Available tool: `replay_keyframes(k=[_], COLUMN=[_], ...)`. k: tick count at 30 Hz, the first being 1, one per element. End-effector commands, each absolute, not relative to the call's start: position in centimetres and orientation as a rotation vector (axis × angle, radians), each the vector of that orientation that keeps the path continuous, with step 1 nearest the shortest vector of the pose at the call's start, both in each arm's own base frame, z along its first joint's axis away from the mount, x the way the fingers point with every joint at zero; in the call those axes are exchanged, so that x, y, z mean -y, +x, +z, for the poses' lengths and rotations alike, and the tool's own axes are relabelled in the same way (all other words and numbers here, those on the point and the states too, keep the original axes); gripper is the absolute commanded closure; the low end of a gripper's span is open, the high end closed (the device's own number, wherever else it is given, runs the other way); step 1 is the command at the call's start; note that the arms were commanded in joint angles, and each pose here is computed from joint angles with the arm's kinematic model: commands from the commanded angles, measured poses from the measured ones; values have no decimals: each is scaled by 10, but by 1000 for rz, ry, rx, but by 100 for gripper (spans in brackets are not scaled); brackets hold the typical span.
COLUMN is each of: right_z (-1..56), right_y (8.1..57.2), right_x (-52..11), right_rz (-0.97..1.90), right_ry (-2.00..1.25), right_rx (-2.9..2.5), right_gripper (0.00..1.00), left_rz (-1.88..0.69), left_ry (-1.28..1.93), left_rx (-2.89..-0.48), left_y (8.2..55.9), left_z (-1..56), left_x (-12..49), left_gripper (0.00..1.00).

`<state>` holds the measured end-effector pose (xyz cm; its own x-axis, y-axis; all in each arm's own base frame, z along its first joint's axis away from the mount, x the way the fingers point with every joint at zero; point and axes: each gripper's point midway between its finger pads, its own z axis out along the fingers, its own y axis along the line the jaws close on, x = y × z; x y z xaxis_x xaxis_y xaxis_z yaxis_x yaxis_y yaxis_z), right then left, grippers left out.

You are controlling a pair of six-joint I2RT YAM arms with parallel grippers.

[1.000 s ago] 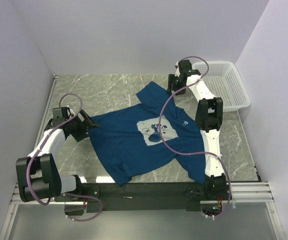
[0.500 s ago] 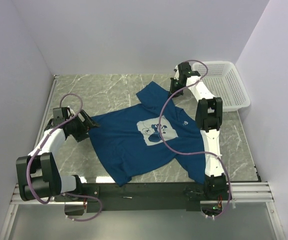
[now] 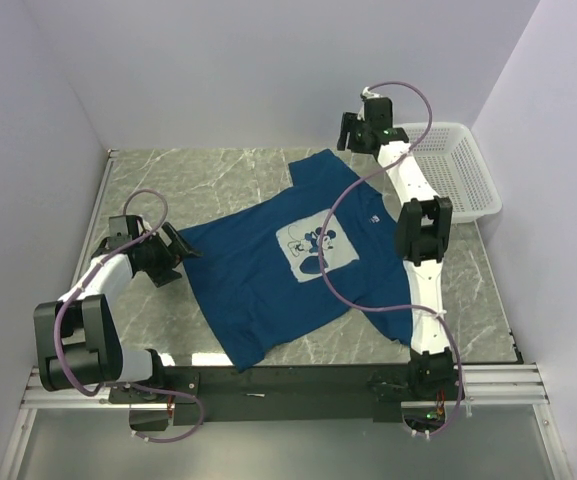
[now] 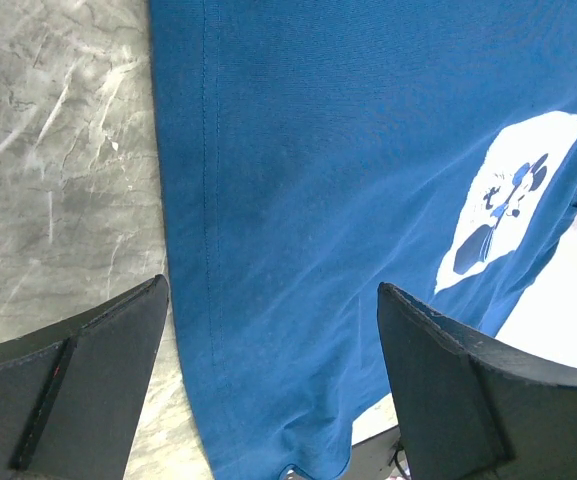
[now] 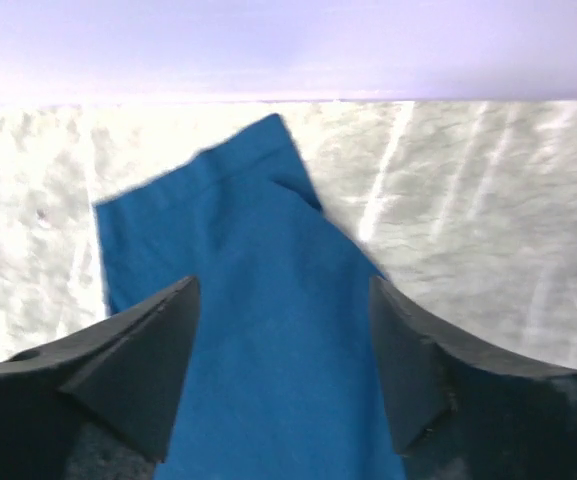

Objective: Fold and stack the t-shirts
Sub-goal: Flatten the tshirt out

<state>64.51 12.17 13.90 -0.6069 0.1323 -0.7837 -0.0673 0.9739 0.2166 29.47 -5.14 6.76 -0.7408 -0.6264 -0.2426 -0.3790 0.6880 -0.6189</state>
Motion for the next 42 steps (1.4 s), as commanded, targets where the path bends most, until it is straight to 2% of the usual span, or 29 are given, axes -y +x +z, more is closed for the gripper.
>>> replay_keyframes(k=[1, 3, 4, 6, 7, 8, 9, 10, 11, 17, 20, 24, 28, 34, 37, 38, 40, 41, 42], right_z=[203, 206, 235, 192, 189, 186, 179, 188, 153, 99, 81, 57, 39, 36, 39, 38, 35, 33, 32], right_y=[635, 596, 560, 479, 450, 398, 366, 330, 296, 187, 157, 149, 167, 181, 186, 186, 188, 188, 190], right_x=[-100, -110, -131, -144, -149, -153, -150, -142, -129, -80, -74, -70, -59, -56, -59, -59, -58, -56, -54], right_rz=[192, 271, 394, 574, 591, 694, 719, 663, 668, 472, 442, 358, 205, 157, 161, 162, 154, 148, 125], right_ry=[-52, -255, -520, -809, -1091, -1216, -1335, -1492, -1552, -1690, -1665, -1614, -1513, -1446, -1426, -1423, -1424, -1430, -1447], right_rx=[-2097, -2140, -2074, -2185, -2065, -2013, -1971, -1855, -1930, -2047, -2104, -2175, -2260, -2310, -2300, -2303, -2318, -2325, -2320], right_gripper=[24, 23, 22, 22, 23, 23, 23, 23, 23, 23, 24, 24, 25, 25, 25, 25, 25, 25, 25], left_rz=[-766, -790, -796, -798, -779, -747, -731, -719, -719, -834, -890, -803, -803, -556, -403, -367, -348, -335, -338], left_ry=[-747, -788, -818, -876, -911, -934, -946, -963, -969, -887, -886, -1006, -1053, -982, -900, -862, -836, -820, -807], left_rx=[-2428, -2418, -2431, -2449, -2476, -2497, -2510, -2531, -2541, -2535, -2557, -2619, -2657, -2850, -2960, -2991, -3012, -3024, -3049], left_y=[299, 297, 292, 285, 279, 276, 273, 267, 263, 239, 218, 183, 158, 128, 110, 104, 98, 95, 90], left_z=[75, 76, 72, 68, 64, 59, 57, 54, 54, 76, 81, 70, 56, 33, 20, 15, 10, 7, 5], left_x=[51, 54, 56, 58, 58, 59, 60, 62, 67, 108, 134, 151, 174, 195, 196, 197, 197, 196, 195], left_gripper=[9, 10, 10, 11, 12, 14, 16, 17, 17, 18, 18, 18, 24, 30, 41, 49, 58, 69, 76])
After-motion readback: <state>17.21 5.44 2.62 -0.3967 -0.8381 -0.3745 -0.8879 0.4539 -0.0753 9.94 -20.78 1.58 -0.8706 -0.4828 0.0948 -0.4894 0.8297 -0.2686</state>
